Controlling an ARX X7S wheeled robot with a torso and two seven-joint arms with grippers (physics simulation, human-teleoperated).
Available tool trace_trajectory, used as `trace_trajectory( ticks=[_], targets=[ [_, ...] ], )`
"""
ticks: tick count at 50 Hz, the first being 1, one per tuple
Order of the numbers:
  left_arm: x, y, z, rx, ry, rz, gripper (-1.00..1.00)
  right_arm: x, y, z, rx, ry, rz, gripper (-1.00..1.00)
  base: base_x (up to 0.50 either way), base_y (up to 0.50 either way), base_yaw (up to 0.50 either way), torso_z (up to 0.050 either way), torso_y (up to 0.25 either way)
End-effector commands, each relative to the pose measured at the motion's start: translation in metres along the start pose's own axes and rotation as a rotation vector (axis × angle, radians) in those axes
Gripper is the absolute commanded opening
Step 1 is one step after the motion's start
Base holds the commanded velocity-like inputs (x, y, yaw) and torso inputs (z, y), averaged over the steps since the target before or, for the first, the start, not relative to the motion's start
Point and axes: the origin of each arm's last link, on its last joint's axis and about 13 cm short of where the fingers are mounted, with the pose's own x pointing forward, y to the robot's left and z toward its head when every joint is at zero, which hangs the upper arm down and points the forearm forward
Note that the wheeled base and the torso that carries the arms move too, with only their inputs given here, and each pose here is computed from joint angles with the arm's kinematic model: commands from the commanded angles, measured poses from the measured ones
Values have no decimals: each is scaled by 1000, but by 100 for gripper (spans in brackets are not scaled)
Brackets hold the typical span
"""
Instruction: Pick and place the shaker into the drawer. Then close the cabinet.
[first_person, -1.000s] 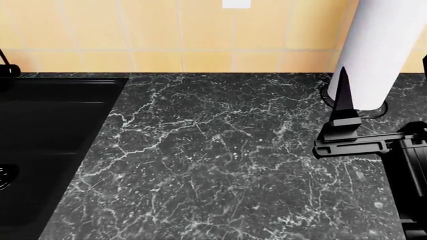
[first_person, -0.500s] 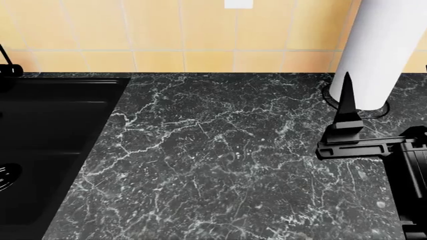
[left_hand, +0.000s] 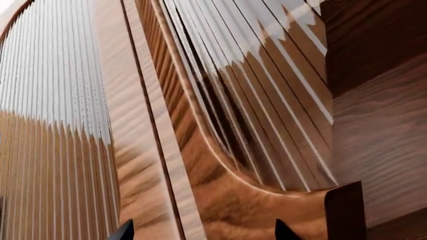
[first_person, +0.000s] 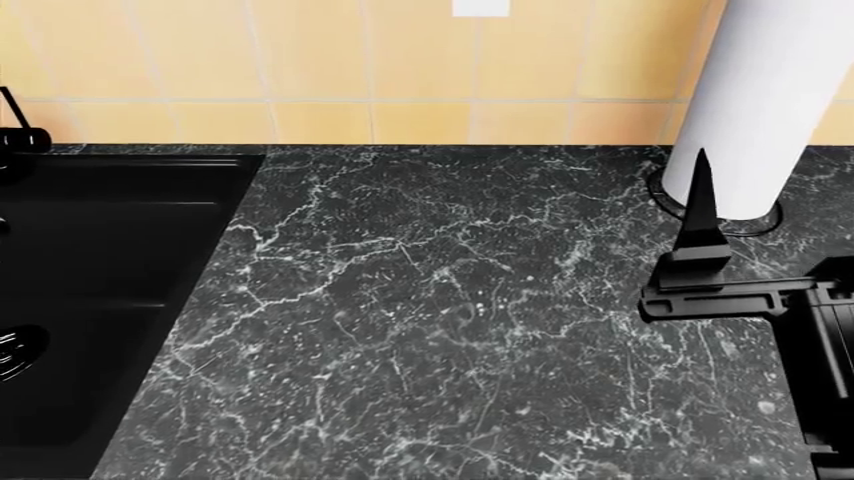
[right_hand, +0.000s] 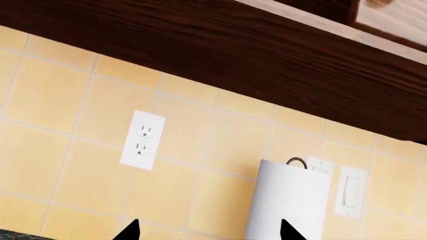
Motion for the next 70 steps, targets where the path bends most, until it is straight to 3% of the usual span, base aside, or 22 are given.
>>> trace_trajectory(
  ticks=[1, 48, 58, 66, 70],
  targets=[
    [19, -25, -1, -43, 46, -155, 100, 3, -2, -5, 3, 31, -5, 100, 0, 0, 0, 10, -12],
    [78, -63, -9, 314, 41, 52, 100, -15, -13, -13, -31, 50, -38, 100, 0, 0, 0, 3, -5],
    [93, -63, -10, 398, 38, 117, 100, -16, -14, -16, -43, 60, -39, 100, 0, 0, 0, 5, -7],
    [96, -61, -12, 412, 44, 147, 100, -20, -16, -19, -45, 65, -48, 100, 0, 0, 0, 6, -9],
    [97, -59, -9, 358, 57, 128, 100, -20, -16, -19, -45, 66, -50, 100, 0, 0, 0, 6, -6]
  ],
)
